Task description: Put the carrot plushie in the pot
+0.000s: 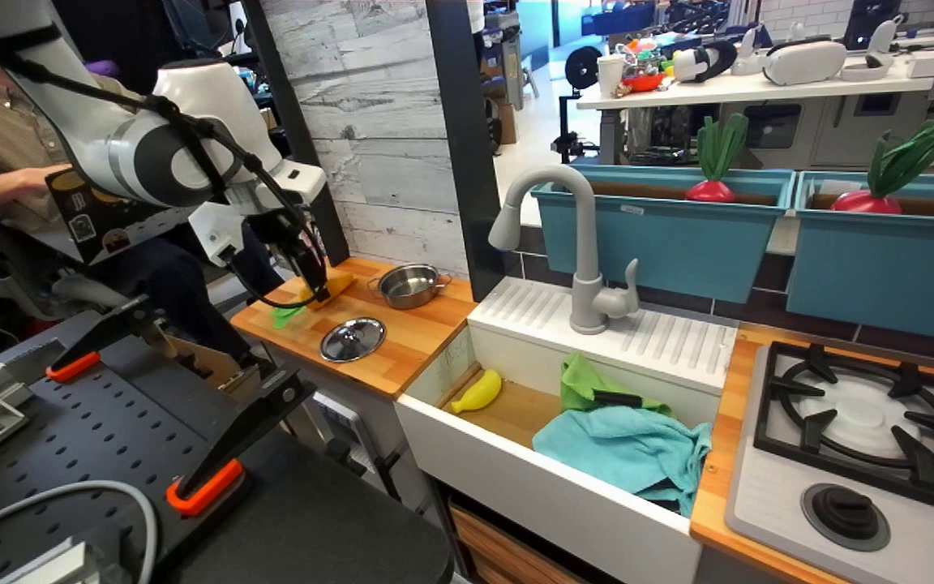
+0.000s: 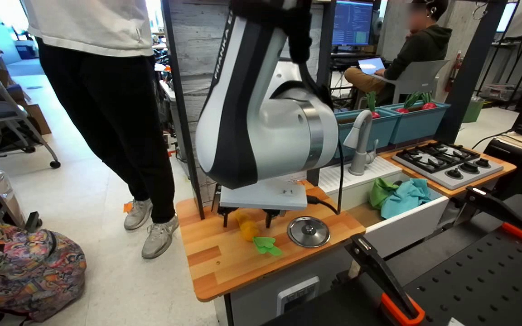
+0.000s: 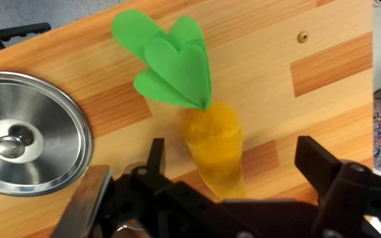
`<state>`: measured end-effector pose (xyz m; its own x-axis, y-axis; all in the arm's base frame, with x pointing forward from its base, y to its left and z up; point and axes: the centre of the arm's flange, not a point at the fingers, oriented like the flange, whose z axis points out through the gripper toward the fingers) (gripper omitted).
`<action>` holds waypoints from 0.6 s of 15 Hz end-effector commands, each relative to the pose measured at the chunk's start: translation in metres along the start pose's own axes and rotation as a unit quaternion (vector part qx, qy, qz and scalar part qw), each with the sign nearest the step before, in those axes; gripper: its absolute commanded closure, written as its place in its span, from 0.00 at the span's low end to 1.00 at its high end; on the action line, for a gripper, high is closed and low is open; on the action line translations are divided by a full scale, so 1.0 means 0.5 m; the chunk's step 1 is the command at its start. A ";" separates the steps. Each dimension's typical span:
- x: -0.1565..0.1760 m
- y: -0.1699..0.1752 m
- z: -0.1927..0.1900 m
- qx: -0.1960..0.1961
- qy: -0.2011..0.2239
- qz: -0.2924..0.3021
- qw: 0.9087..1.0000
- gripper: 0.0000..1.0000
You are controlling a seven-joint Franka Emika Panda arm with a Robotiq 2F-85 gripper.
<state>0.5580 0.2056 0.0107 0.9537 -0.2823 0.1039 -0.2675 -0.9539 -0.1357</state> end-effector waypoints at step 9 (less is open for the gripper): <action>-0.005 -0.025 0.015 -0.015 -0.021 -0.031 0.999 0.88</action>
<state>0.5674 0.2097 -0.0053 0.9609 -0.2665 0.0758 -0.2566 -0.9591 -0.1197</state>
